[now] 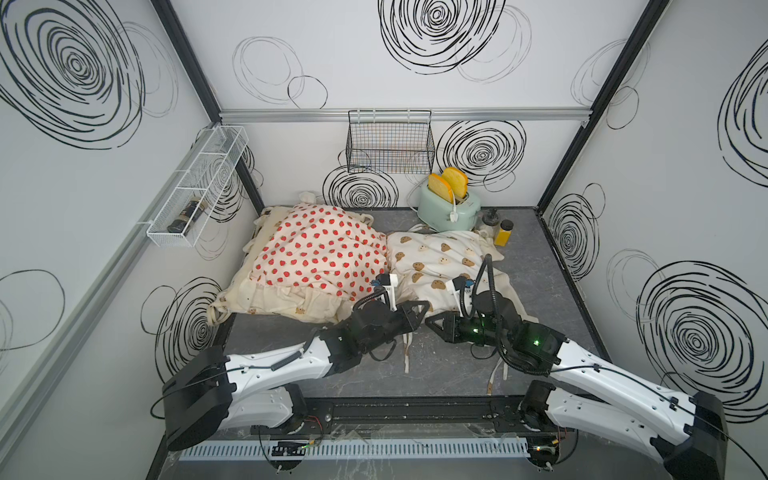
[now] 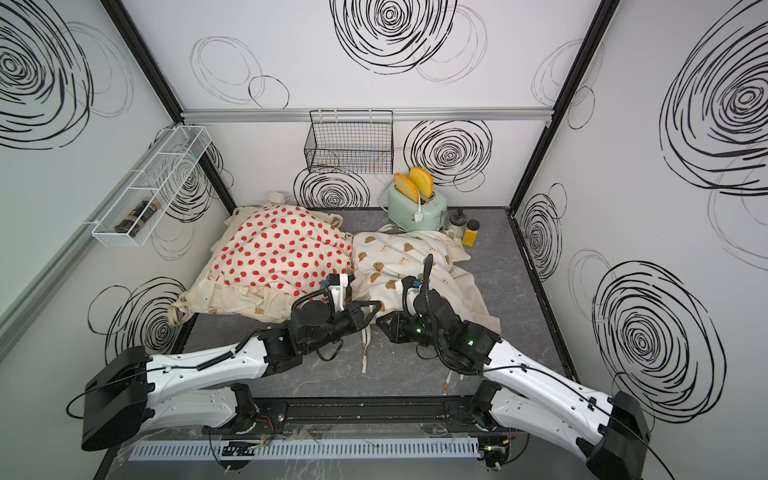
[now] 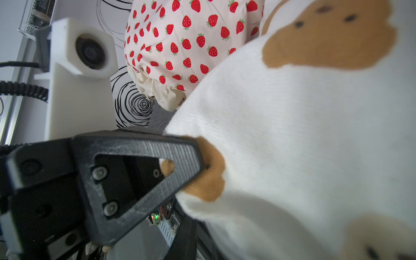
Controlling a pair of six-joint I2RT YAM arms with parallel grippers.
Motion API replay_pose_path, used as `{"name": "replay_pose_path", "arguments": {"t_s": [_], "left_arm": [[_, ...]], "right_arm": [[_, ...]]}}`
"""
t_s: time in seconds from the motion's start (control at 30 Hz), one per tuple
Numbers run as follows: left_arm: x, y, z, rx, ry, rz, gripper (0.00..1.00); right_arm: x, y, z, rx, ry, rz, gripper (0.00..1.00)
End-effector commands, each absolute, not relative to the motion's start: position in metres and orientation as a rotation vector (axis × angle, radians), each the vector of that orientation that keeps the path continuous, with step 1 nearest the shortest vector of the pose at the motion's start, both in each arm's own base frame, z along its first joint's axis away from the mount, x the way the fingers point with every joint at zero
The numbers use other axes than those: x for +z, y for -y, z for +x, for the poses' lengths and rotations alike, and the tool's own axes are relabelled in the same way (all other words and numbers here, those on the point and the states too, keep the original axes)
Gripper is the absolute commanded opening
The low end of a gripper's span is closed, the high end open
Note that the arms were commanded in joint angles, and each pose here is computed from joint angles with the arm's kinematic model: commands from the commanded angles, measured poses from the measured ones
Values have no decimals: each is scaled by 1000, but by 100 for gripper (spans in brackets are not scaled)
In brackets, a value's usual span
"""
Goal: Zip up pillowcases
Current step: Zip the zipper on the pillowcase.
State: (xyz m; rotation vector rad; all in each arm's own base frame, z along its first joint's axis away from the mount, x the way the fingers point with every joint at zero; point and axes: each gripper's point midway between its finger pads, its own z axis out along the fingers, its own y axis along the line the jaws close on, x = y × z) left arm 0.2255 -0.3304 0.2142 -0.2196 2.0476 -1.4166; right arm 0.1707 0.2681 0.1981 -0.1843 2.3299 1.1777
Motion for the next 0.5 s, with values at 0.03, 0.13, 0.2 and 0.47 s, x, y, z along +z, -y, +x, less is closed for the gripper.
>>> {"name": "replay_pose_path", "arguments": {"t_s": [0.03,0.13,0.2,0.47], "left_arm": [[227,333,226,-1473,-1989,-229,0],[226,331,226,-1464,-1989,-234,0],[224,330,226,-1458,-1993,-238,0],[221,325,228,-1442,-1992,-261,0]], "right_arm": [[213,-268,177,1184,-2288,-163,12],[212,-266,179,1169,-2288,-152,6],[213,-266,179,1175,-2284,-152,4],[200,-256,176,1082,-2383,-134,0]]}}
